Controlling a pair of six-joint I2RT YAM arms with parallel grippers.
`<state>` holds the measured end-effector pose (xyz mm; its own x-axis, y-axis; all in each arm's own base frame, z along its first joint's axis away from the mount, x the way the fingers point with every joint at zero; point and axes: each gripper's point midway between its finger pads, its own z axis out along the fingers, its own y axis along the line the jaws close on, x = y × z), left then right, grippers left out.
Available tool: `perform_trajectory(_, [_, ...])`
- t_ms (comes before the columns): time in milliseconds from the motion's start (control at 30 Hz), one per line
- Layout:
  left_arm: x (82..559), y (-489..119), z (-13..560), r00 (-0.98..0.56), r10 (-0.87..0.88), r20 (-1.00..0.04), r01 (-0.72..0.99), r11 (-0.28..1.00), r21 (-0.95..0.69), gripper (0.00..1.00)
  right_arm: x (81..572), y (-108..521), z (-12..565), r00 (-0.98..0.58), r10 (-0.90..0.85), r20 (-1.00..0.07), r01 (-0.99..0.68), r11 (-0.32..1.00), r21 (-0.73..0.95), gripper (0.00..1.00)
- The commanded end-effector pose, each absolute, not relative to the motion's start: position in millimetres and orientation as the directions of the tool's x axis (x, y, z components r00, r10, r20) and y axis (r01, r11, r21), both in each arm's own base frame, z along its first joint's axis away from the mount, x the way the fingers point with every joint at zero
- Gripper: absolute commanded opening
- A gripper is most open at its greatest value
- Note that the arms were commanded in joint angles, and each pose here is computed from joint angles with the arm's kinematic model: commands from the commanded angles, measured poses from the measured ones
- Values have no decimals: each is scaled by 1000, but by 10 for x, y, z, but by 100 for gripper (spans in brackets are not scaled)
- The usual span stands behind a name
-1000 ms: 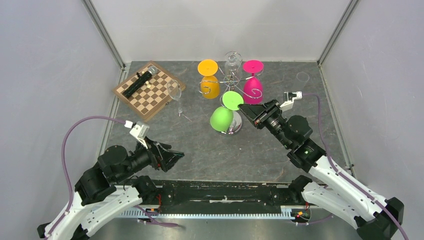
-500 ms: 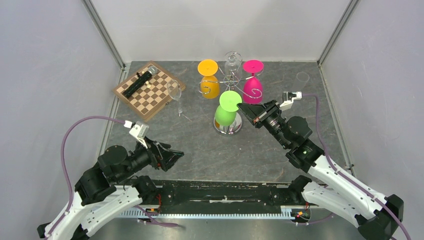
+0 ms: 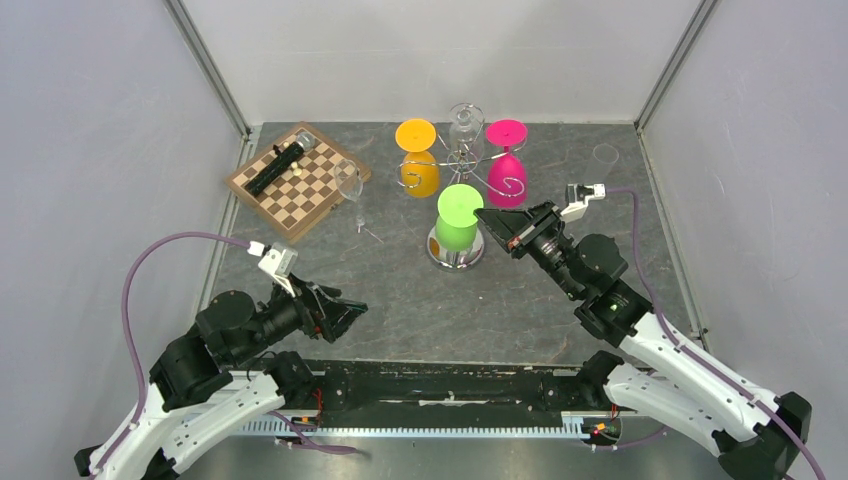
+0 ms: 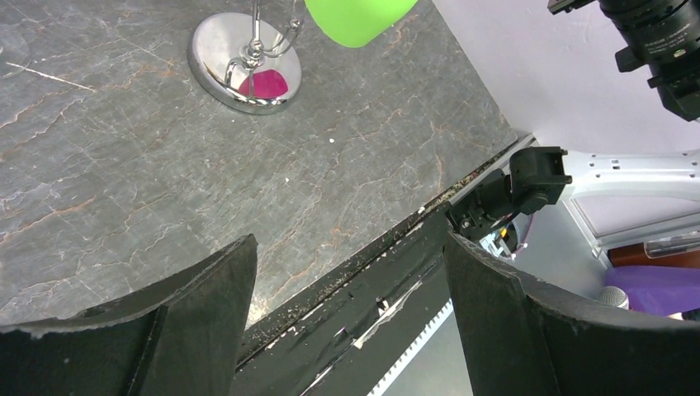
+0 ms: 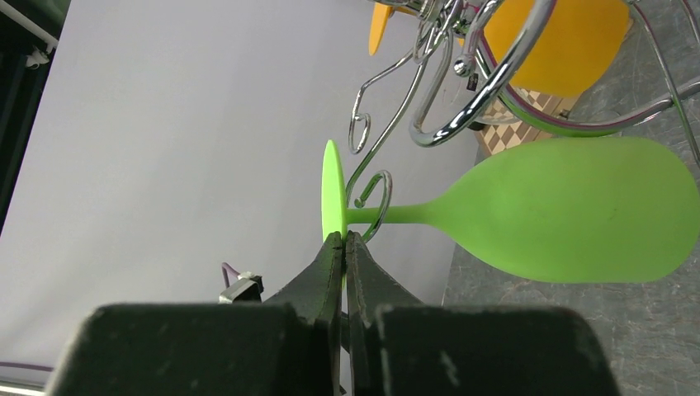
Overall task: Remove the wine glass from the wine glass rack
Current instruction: Pick up the wine glass from the wine rack.
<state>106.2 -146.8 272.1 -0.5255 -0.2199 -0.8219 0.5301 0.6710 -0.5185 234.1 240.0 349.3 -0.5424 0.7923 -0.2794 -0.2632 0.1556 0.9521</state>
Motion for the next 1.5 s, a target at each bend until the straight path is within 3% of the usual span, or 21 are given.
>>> perform_trajectory(0, [1049, -1406, 2898, -483, -242, -841, 549, 664, -507, 89, 2265, 2323, 3920, -508, 817, -274, -336, 105, 936, 0])
perform_trajectory(500, [993, -1345, 2931, -485, -259, -835, 546, 657, -520, 89, 2221, 2598, 4087, -544, 791, -280, -342, 96, 935, 0])
perform_trajectory(1467, [975, -1321, 2952, -492, -279, -825, 533, 652, -539, 89, 2551, 2293, 3947, -369, 907, -203, -174, 148, 974, 0])
